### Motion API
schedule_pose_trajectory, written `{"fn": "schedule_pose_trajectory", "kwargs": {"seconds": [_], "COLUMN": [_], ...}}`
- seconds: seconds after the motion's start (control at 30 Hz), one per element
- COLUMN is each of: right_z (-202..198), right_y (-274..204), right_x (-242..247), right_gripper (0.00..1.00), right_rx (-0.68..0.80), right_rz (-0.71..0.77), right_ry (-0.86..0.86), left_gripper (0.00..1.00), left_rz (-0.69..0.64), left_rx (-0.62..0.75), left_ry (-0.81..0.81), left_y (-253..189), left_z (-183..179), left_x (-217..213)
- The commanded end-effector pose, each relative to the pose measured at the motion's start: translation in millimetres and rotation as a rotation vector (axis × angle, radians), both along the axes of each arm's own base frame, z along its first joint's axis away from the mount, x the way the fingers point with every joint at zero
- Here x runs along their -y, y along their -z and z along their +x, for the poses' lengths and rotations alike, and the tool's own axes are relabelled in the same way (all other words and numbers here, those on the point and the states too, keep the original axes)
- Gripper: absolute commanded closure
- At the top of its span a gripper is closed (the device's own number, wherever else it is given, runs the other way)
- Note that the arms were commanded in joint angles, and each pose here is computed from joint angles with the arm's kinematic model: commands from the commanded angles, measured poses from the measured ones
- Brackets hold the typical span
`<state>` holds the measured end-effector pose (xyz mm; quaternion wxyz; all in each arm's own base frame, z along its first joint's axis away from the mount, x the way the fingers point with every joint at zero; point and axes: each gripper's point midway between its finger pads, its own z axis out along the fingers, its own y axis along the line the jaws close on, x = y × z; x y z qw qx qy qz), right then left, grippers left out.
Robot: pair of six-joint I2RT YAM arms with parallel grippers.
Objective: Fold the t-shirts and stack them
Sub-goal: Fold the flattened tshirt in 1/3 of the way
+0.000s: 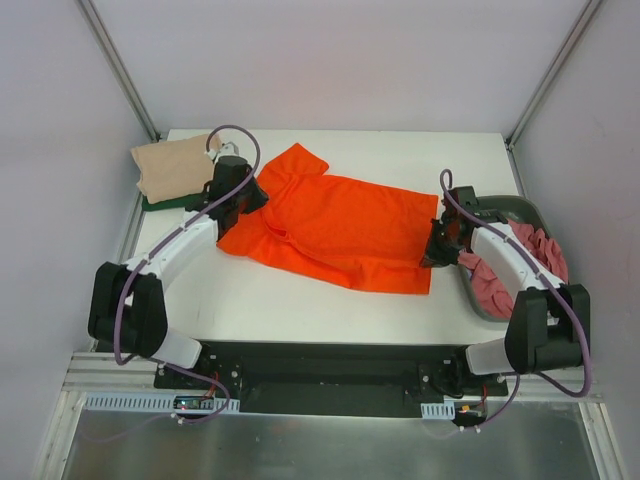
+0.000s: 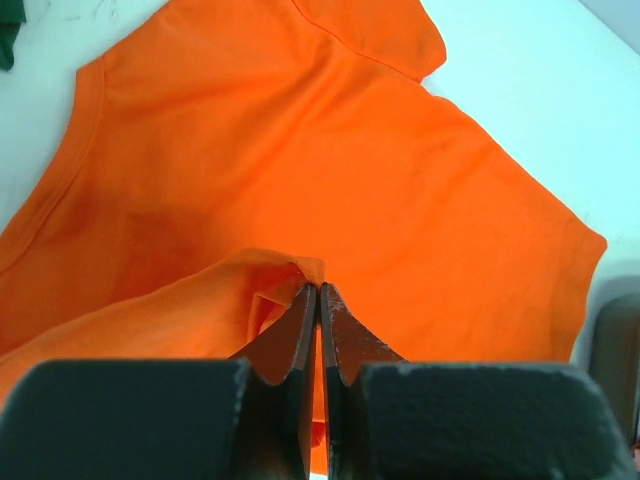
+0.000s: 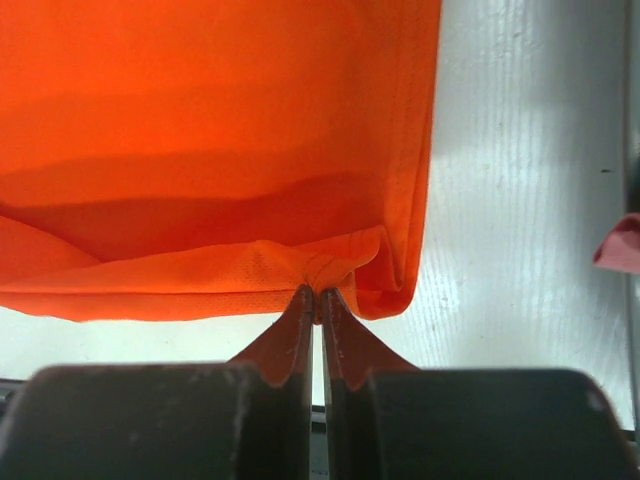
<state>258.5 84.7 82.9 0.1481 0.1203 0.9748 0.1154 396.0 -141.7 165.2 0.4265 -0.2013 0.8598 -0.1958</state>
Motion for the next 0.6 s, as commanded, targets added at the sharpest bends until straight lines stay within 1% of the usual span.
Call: {"fn": "schedule_pose_trajectory", "kwargs": {"seconds": [0.0,0.1,0.27,0.47,0.53,0.57], "right_z": [21,23,30,38,40,42], "right_y": [-7,-3,4,11,12,12], "right_x": [15,23,27,33,35,40], "right_gripper": [0.96,0.96,0.94,0.93,0.92,0.91], "right_rx": [0.050,0.040,0.034,0.036,0.038,0.047], "right_rz": [-0.058,-0.085,-0.085,-0.105,-0.110,-0.142], "right_ry": [0.037,0.066,0.086,0.117,0.124,0.134], "left_gripper": [1.00,1.00,1.00,1.00,0.96,0.91], "left_rz": [0.015,0.029,0.046,0.069,0.080,0.079], "left_rx": [0.037,0.013,-0.026,-0.089,-0.106,-0.108], "left_ry": [0.048,0.067,0.106,0.101,0.091,0.092], "left_y": [-9,1,16,41,48,48], "left_z": [27,35,47,58,61,61], "left_x": [-1,-1,1,-1,-3,-3]}}
